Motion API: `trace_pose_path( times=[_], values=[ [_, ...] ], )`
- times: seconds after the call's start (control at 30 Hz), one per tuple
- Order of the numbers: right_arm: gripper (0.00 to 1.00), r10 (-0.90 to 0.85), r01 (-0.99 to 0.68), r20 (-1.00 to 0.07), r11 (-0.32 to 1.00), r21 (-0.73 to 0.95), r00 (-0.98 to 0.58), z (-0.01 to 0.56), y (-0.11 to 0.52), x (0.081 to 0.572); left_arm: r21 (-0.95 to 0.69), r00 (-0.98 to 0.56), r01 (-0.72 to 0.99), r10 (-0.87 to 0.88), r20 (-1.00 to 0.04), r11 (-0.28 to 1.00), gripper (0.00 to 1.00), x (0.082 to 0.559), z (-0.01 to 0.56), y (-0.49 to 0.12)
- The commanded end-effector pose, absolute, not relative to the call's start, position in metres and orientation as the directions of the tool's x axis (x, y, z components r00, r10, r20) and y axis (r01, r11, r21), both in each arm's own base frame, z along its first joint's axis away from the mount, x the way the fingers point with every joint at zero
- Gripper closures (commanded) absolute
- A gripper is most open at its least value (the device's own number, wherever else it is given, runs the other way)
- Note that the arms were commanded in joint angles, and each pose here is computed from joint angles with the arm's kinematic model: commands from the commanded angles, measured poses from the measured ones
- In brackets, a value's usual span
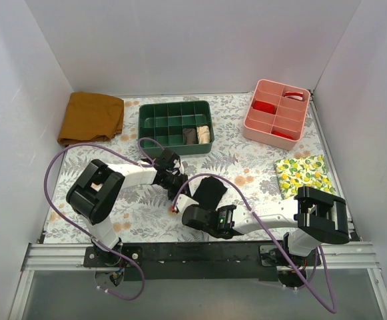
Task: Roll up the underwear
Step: Roll the underwear to the center of the board.
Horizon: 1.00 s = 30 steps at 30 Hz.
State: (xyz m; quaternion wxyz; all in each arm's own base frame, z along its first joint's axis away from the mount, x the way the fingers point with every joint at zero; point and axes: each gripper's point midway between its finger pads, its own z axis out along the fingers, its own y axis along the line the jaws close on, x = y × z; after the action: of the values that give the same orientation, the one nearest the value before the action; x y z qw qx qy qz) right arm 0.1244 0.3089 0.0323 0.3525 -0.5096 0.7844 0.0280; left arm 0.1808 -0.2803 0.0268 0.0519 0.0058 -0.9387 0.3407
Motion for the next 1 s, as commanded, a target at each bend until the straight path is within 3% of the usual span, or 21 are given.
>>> trace_pose_path(
  times=[0.0,0.1,0.17,0.23,0.27,0.3,0.4,0.47,0.57,0.67,0.97],
  values=[
    [0.83,-0.778,-0.816,-0.577,0.488,-0.31,-0.247,0.023,0.307,0.124,-0.576,-0.987,-0.054,0.044,0.154,0.816,1.0,0.164,0.011,-0.267],
    [0.93,-0.762,-0.828,-0.588,0.497,-0.261,-0.272,0.018,0.307,0.117,-0.582,-0.989,-0.047,0.044,0.141,0.812,0.97,0.166,0.013,-0.268],
    [0.97,-0.747,-0.83,-0.594,0.51,-0.227,-0.297,0.014,0.305,0.113,-0.587,-0.991,-0.044,0.04,0.129,0.809,0.86,0.167,0.015,-0.268],
    [0.99,-0.729,-0.84,-0.604,0.515,-0.173,-0.322,0.013,0.307,0.106,-0.599,-0.996,-0.025,0.033,0.085,0.8,0.83,0.174,0.022,-0.27],
    [0.99,-0.719,-0.841,-0.608,0.52,-0.152,-0.335,0.013,0.305,0.105,-0.602,-0.997,-0.023,0.028,0.075,0.798,0.72,0.174,0.023,-0.27],
    [0.99,-0.709,-0.847,-0.611,0.519,-0.114,-0.352,0.012,0.307,0.101,-0.611,-0.998,-0.019,0.017,0.054,0.792,0.67,0.178,0.028,-0.272],
    [0.99,-0.673,-0.85,-0.626,0.526,-0.031,-0.394,0.015,0.309,0.097,-0.608,-1.0,-0.015,-0.006,0.017,0.793,0.63,0.185,0.032,-0.272],
    [0.99,-0.64,-0.845,-0.645,0.535,0.016,-0.418,0.021,0.312,0.1,-0.6,-1.0,-0.018,-0.023,-0.001,0.8,0.51,0.189,0.033,-0.27],
    [0.99,-0.624,-0.844,-0.634,0.529,0.087,-0.457,0.02,0.311,0.099,-0.602,-0.998,-0.011,-0.047,-0.043,0.798,0.52,0.196,0.039,-0.271],
    [0.99,-0.594,-0.844,-0.645,0.513,0.155,-0.48,0.024,0.316,0.1,-0.592,-0.992,-0.018,-0.087,-0.087,0.806,0.39,0.205,0.044,-0.267],
    [0.99,-0.559,-0.821,-0.613,0.476,0.315,-0.559,0.022,0.312,0.096,-0.592,-0.945,-0.106,-0.266,-0.189,0.799,0.36,0.233,0.06,-0.226]
  ],
)
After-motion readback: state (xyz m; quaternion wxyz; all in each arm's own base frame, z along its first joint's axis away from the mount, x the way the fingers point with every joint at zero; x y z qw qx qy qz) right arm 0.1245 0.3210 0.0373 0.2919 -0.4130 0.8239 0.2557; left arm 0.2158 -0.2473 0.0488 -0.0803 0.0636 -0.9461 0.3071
